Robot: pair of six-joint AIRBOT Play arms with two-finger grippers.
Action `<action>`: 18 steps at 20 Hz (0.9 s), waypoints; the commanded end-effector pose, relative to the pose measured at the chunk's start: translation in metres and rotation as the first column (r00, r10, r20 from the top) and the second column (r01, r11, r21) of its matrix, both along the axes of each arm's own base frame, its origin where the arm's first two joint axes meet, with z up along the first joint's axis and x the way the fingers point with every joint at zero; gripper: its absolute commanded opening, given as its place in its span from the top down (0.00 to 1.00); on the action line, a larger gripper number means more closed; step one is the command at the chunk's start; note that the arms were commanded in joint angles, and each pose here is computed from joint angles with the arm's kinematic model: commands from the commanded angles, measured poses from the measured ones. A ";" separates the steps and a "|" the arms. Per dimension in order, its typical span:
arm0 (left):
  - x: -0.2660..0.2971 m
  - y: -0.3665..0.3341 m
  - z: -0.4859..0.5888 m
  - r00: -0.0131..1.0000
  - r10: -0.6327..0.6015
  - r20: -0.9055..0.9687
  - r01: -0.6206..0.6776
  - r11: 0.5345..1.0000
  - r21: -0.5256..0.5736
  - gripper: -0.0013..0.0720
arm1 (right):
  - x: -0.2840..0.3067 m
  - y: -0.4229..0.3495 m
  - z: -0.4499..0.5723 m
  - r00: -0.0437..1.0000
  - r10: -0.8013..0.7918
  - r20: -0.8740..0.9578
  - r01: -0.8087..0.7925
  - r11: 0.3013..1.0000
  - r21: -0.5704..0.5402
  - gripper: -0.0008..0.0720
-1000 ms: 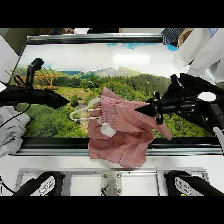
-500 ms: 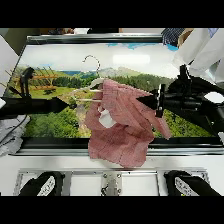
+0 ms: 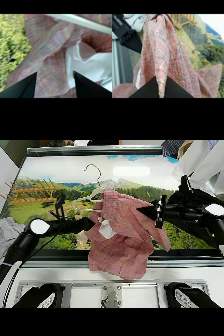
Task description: Fold the clothes and pants, and hang the long-sleeved shirts on hangers.
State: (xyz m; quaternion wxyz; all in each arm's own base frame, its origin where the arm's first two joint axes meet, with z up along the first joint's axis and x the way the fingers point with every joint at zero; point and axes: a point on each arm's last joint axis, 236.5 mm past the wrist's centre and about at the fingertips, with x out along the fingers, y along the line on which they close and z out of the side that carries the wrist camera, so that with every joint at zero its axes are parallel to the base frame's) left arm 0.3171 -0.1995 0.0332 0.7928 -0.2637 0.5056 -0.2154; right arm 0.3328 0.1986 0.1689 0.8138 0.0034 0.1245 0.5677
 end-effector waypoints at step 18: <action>0.042 -0.010 -0.019 0.997 0.070 -0.031 -0.070 0.998 -0.006 0.96 | -0.008 -0.014 0.023 0.990 -0.140 -0.010 0.139 0.988 -0.066 0.98</action>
